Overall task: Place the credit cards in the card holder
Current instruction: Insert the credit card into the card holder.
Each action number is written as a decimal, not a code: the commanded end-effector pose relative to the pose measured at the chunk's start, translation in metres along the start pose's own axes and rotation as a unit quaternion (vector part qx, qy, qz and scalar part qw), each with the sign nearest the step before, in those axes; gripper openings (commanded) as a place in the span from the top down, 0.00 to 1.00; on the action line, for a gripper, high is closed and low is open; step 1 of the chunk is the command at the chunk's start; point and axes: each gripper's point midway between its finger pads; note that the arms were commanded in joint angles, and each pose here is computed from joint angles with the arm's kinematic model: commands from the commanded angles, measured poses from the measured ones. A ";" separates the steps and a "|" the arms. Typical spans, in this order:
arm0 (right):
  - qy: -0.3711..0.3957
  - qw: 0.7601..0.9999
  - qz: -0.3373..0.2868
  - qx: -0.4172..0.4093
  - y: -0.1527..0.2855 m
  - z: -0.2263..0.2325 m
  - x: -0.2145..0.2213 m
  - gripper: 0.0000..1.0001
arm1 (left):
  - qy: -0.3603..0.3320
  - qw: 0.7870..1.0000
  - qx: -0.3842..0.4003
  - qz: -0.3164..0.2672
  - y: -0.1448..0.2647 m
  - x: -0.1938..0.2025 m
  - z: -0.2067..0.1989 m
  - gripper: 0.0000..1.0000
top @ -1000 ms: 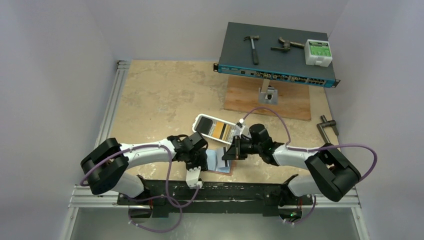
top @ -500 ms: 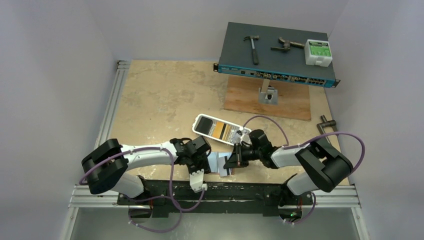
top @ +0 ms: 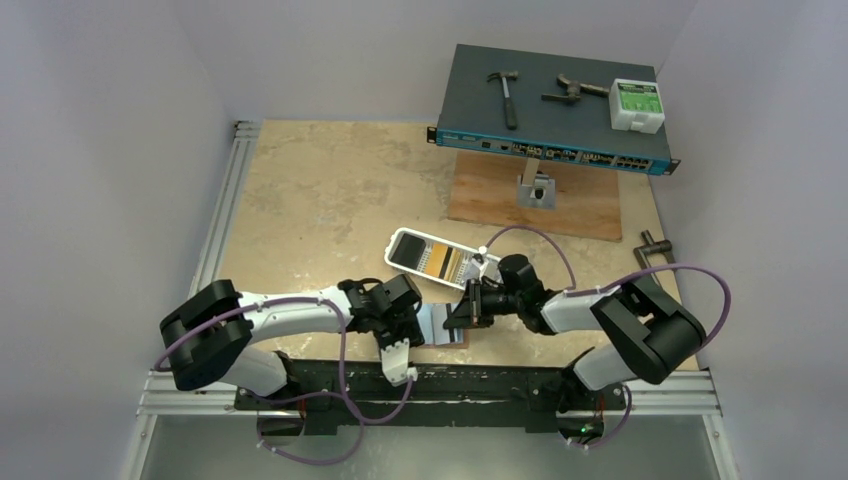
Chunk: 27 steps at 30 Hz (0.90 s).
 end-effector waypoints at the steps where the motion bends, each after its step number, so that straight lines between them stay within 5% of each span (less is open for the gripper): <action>1: 0.000 0.998 -0.065 -0.002 0.004 0.005 -0.021 1.00 | 0.033 0.998 0.052 -0.006 -0.006 -0.003 -0.034 0.51; 11: -0.017 0.991 -0.128 0.037 0.008 -0.007 -0.037 1.00 | 0.054 0.997 0.048 -0.004 -0.006 -0.009 -0.032 0.53; 27: -0.034 0.993 -0.114 0.003 -0.003 -0.005 -0.030 1.00 | 0.088 0.995 0.046 0.011 -0.006 -0.009 -0.029 0.53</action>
Point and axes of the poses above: each gripper's point midway between its finger pads, its own y axis back along the fingers, its own z axis along the line the jaws close on, x = y × z, and after that the axes turned 15 degrees about y, right-handed
